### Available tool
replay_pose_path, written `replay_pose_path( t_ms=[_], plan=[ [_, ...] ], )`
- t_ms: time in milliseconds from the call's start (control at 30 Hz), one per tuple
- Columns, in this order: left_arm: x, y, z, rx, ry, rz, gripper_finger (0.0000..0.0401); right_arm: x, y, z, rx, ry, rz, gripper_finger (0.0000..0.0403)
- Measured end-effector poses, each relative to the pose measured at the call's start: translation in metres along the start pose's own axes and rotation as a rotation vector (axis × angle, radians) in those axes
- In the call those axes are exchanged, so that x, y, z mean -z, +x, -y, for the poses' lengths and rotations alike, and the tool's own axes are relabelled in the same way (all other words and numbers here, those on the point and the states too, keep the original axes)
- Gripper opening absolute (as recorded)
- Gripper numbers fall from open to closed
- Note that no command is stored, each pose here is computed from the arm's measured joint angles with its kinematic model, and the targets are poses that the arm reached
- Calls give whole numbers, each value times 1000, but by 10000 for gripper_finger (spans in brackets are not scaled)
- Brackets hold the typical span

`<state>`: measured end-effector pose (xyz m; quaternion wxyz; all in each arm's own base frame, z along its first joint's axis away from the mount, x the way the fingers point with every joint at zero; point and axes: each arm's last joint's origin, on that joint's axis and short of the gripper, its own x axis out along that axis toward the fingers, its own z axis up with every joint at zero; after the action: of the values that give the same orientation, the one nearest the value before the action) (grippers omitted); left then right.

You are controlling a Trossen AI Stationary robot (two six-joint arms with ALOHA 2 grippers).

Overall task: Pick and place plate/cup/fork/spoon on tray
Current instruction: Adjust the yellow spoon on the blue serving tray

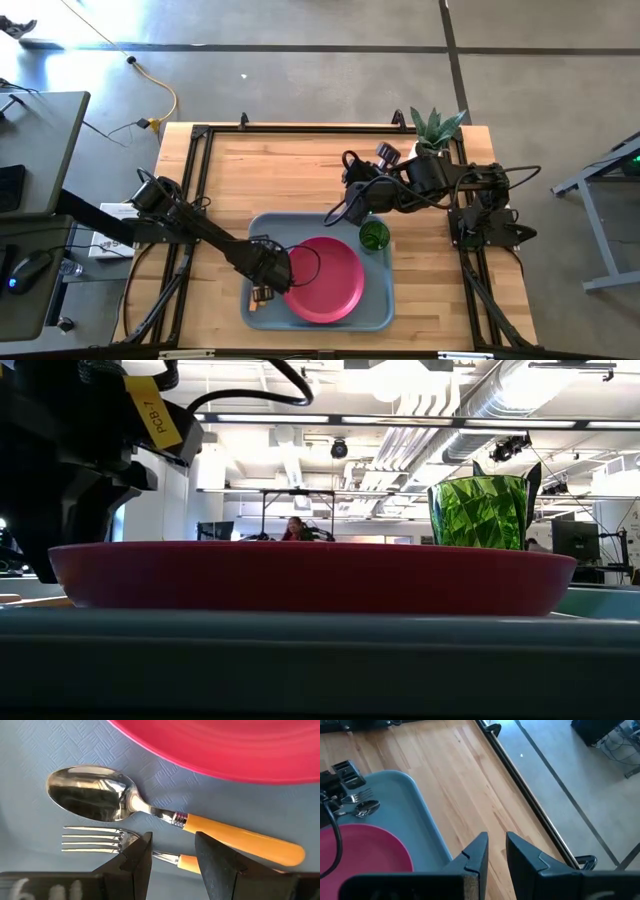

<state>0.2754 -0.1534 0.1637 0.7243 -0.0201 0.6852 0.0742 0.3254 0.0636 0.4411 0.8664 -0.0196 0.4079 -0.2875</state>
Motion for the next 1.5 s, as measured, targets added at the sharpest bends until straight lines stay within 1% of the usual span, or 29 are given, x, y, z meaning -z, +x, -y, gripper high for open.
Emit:
replay_pose_path(
  t_ms=[167, 367, 500, 600, 733, 1267, 1500],
  plan=[
    [0, 0, 0, 1, 33, -1, 140, 0, 0, -1, -22, 0, -12, 59],
    [0, 0, 0, 2, 38, -2, 140, 0, 0, -1, -23, 0, -13, 59],
    [0, 1, 0, 1, 82, -4, 140, 0, 0, -1, -24, 0, -13, 59],
    [0, 7, 1, -8, 106, -28, 140, 0, 0, -1, -30, 0, -16, 59],
    [-1, 13, 3, -14, 107, -48, 140, 1, 0, -2, -36, -1, -18, 59],
    [-3, 13, 5, 14, 105, -22, 140, 1, 0, -1, -32, -5, -17, 59],
    [-3, 14, 2, 4, 72, -37, 140, 1, 0, -1, -32, -5, -16, 59]
  ],
)
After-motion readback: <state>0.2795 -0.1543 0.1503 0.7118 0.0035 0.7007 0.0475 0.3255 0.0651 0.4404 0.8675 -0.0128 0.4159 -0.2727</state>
